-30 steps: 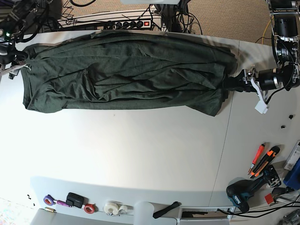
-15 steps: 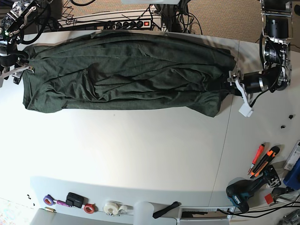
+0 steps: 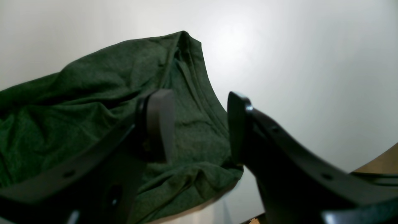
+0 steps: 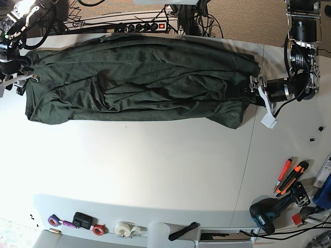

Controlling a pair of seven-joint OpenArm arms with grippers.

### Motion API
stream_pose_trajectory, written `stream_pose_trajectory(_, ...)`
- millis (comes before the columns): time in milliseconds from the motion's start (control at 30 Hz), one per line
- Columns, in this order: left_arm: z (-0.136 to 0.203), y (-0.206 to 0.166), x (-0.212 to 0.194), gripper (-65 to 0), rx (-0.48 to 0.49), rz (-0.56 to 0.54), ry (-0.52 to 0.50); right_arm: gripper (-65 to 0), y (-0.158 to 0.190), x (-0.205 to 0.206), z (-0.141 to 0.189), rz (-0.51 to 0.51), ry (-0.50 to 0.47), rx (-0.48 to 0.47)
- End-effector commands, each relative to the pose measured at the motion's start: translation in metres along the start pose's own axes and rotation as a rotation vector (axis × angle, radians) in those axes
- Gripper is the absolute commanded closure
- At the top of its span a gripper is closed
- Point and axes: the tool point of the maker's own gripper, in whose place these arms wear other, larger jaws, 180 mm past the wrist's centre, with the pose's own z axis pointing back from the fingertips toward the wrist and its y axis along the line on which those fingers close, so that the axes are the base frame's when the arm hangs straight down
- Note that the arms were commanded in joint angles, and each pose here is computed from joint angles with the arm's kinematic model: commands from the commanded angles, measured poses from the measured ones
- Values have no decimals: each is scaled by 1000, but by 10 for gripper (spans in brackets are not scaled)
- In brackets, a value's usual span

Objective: Layout the t-shirt on the table in an organized manner, then fold the t-shirt properly
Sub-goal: 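Lift the held shirt end slightly with the left gripper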

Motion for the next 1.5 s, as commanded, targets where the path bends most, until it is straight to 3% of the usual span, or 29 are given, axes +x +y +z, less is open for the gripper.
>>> stream_pose_trajectory(0,2,15,-27,-479,75,5,130,-274,-2,16,3,16,-52,-3)
stream_pose_trajectory(600,-11,28,-36,-469,176,51,146,-275,-2,16,3,16,-53,-3)
stream_pose_trajectory(800,-11,31,-51,-262,184,68,164,-274,-3,16,3,16,-53,-3)
stream_pose_trajectory(933,-11,32,-61,-181,184,82,172,-274,-3,16,3,16,-54,-3)
stream_pose_trajectory(1033,-12,33,-54,0,185,78,133,-274,-2,16,3,16,-53,-3)
stream_pose_trajectory(1167,-14,26,-41,0,145,23,63,-275,-3,16,3,16,-54,-3)
stream_pose_trajectory(1467,-16,-24,-9,0,-52,-107,-53,-274,-2,17,3,15,-61,-3)
